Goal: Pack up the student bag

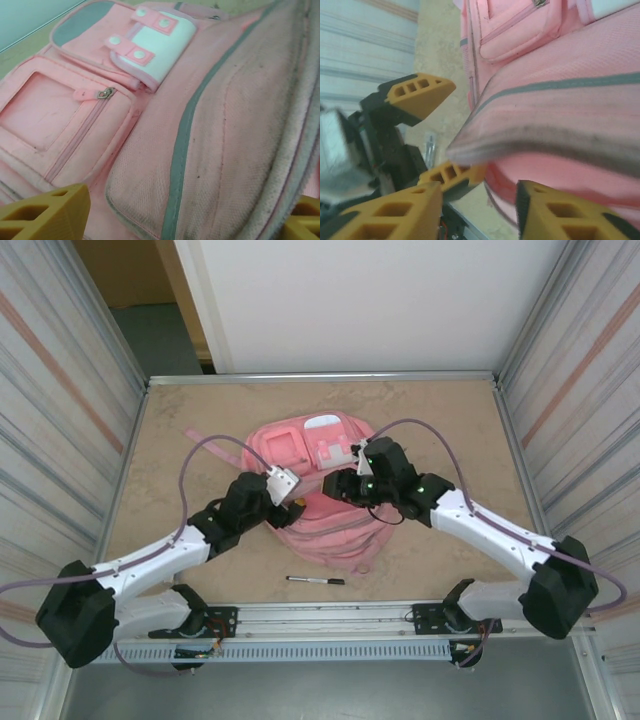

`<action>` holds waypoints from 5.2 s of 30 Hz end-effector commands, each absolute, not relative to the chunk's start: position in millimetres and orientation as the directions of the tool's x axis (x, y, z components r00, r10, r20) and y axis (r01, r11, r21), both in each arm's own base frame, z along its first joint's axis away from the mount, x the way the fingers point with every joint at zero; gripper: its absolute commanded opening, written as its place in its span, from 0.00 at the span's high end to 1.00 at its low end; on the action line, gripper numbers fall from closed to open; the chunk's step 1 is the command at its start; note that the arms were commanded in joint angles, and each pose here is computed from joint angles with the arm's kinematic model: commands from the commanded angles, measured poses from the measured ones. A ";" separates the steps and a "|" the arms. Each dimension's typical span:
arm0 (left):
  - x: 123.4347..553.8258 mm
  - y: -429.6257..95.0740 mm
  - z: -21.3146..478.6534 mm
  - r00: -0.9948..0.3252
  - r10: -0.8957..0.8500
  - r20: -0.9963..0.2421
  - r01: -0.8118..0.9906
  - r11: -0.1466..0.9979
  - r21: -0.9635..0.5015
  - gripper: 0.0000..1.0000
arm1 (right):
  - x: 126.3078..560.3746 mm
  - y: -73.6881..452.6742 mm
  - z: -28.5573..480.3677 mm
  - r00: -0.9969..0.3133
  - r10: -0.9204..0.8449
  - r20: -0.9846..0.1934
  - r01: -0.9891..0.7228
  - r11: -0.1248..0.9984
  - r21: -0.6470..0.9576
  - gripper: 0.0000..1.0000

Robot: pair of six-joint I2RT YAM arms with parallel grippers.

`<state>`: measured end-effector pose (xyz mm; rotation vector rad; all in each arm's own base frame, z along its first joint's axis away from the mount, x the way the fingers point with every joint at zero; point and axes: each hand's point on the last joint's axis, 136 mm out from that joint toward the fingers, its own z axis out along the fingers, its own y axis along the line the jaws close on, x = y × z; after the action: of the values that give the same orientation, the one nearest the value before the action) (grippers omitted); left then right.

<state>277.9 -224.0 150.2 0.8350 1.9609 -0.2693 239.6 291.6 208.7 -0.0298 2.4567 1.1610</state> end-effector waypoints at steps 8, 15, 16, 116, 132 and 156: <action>292.8 -235.5 173.3 -0.344 0.336 -0.877 0.629 0.776 0.050 0.25 | 137.3 276.1 164.0 -0.723 -0.444 -0.530 -0.672 0.629 0.389 0.30; 296.7 -230.8 174.0 -0.359 0.329 -0.873 0.608 0.792 0.048 0.25 | 99.2 295.2 100.8 -0.467 -0.772 -0.431 -0.881 0.448 0.153 0.29; 296.5 -231.8 173.2 -0.369 0.326 -0.870 0.614 0.788 0.035 0.26 | 93.9 297.7 89.7 -0.433 -0.806 -0.403 -0.899 0.416 0.134 0.29; 260.3 -236.8 214.9 -0.433 0.387 -0.814 0.759 0.643 -0.098 0.95 | 288.2 299.8 154.3 0.240 -0.886 -0.396 -0.828 0.026 -0.560 0.76; 221.4 -79.2 189.4 -0.840 -0.150 -0.521 -0.056 0.980 -0.193 0.25 | 174.2 272.9 227.8 0.150 -0.538 -0.829 -0.935 0.195 -0.296 0.55; 132.2 70.0 47.6 -0.418 -0.908 0.009 -0.872 0.404 0.276 0.01 | 166.2 300.5 213.7 0.052 -0.573 -0.818 -0.983 0.117 -0.144 0.48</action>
<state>136.1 57.4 47.8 -1.7311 2.8230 0.2727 166.6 295.4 204.3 -1.5731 1.6020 0.6114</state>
